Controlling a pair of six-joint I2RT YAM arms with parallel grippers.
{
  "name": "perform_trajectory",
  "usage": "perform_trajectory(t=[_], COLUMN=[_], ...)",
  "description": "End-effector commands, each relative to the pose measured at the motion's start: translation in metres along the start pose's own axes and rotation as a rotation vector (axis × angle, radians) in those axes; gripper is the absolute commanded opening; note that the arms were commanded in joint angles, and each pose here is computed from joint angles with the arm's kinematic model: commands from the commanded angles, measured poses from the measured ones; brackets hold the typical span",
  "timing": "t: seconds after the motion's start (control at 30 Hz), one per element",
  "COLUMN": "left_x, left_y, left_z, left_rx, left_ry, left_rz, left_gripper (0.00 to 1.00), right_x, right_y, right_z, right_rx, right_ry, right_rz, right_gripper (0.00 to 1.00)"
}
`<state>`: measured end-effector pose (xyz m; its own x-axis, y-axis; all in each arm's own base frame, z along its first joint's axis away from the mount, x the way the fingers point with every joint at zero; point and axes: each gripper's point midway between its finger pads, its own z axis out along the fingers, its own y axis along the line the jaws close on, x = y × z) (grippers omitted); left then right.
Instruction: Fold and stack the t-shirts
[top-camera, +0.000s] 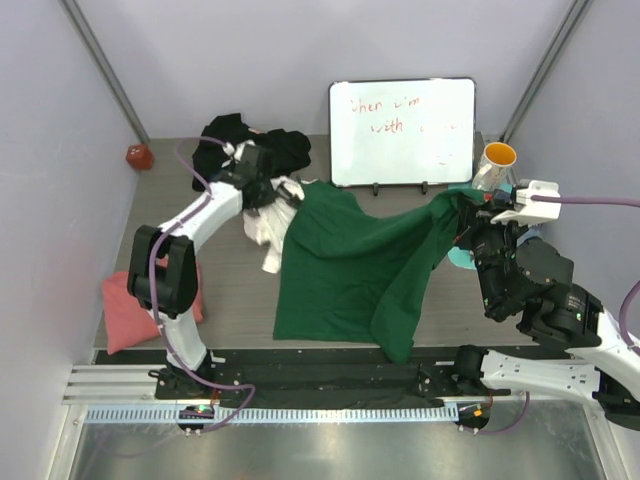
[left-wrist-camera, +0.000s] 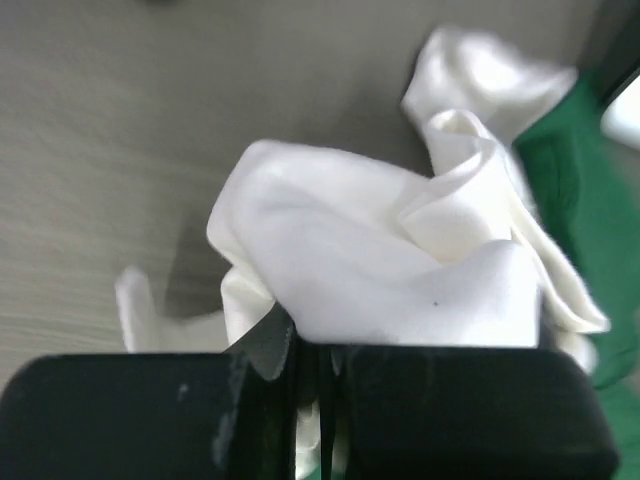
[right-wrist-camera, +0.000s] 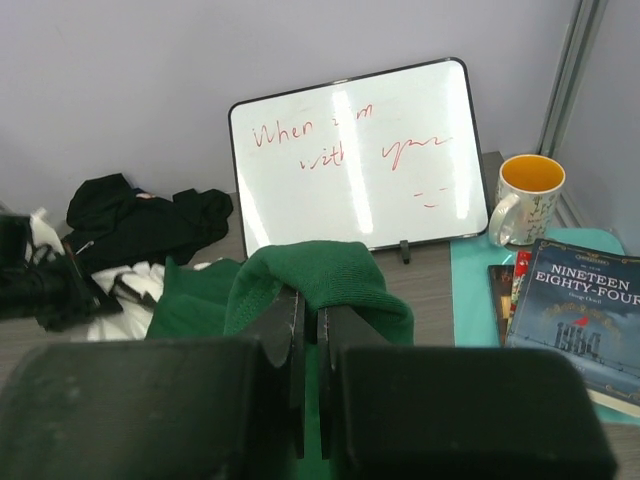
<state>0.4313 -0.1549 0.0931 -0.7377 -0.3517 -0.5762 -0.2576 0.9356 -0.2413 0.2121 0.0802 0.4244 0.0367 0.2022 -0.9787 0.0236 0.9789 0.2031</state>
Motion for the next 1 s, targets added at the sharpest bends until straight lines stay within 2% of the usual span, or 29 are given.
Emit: perform_trajectory(t=[0.0, 0.07, 0.1, 0.27, 0.33, 0.43, 0.47, 0.53, 0.6, 0.73, 0.87, 0.97], left_x=[-0.125, -0.143, -0.174, -0.25, -0.288, -0.322, -0.315, -0.327, -0.318, -0.29, -0.24, -0.207], left_y=[0.022, 0.031, 0.041, 0.057, 0.065, 0.06, 0.065, 0.066, 0.066, 0.07, 0.082, 0.085], left_z=[-0.056, -0.051, -0.064, -0.072, -0.079, -0.102, -0.089, -0.099, -0.084, -0.038, 0.031, 0.063], left_rx=[-0.099, -0.11, -0.105, -0.014, 0.02, 0.132, 0.125, 0.157, 0.167, 0.149, 0.111, 0.107], left_ry=[-0.254, -0.238, -0.275, -0.311, -0.361, -0.449, -0.421, -0.479, -0.432, -0.295, -0.099, 0.018], left_rz=[-0.08, -0.108, -0.153, -0.256, -0.289, -0.326, -0.336, -0.353, -0.349, -0.346, -0.357, -0.35], left_gripper=[0.0, 0.0, 0.0, 0.0, 0.0, 0.0, 0.0, 0.0, 0.0, 0.0, 0.0, 0.0], right_x=[-0.001, 0.003, 0.003, 0.009, 0.011, 0.016, 0.017, 0.019, 0.022, 0.034, 0.06, 0.081], right_y=[-0.005, -0.008, -0.009, -0.011, -0.01, -0.007, -0.006, -0.004, -0.003, 0.006, 0.021, 0.033], right_z=[-0.002, -0.003, -0.003, -0.003, -0.003, -0.001, -0.001, 0.0, 0.001, 0.002, 0.005, 0.006], right_rx=[0.013, 0.018, 0.024, 0.03, 0.029, 0.034, 0.036, 0.038, 0.038, 0.018, -0.011, -0.033], right_ry=[-0.006, -0.003, -0.004, 0.002, 0.006, 0.015, 0.018, 0.022, 0.029, 0.05, 0.103, 0.149], right_rz=[0.058, 0.051, 0.055, 0.058, 0.055, 0.043, 0.039, 0.032, 0.026, 0.026, 0.001, -0.007], right_gripper=[0.01, 0.01, 0.01, 0.01, 0.01, 0.01, 0.01, 0.01, 0.01, 0.01, 0.01, 0.01])
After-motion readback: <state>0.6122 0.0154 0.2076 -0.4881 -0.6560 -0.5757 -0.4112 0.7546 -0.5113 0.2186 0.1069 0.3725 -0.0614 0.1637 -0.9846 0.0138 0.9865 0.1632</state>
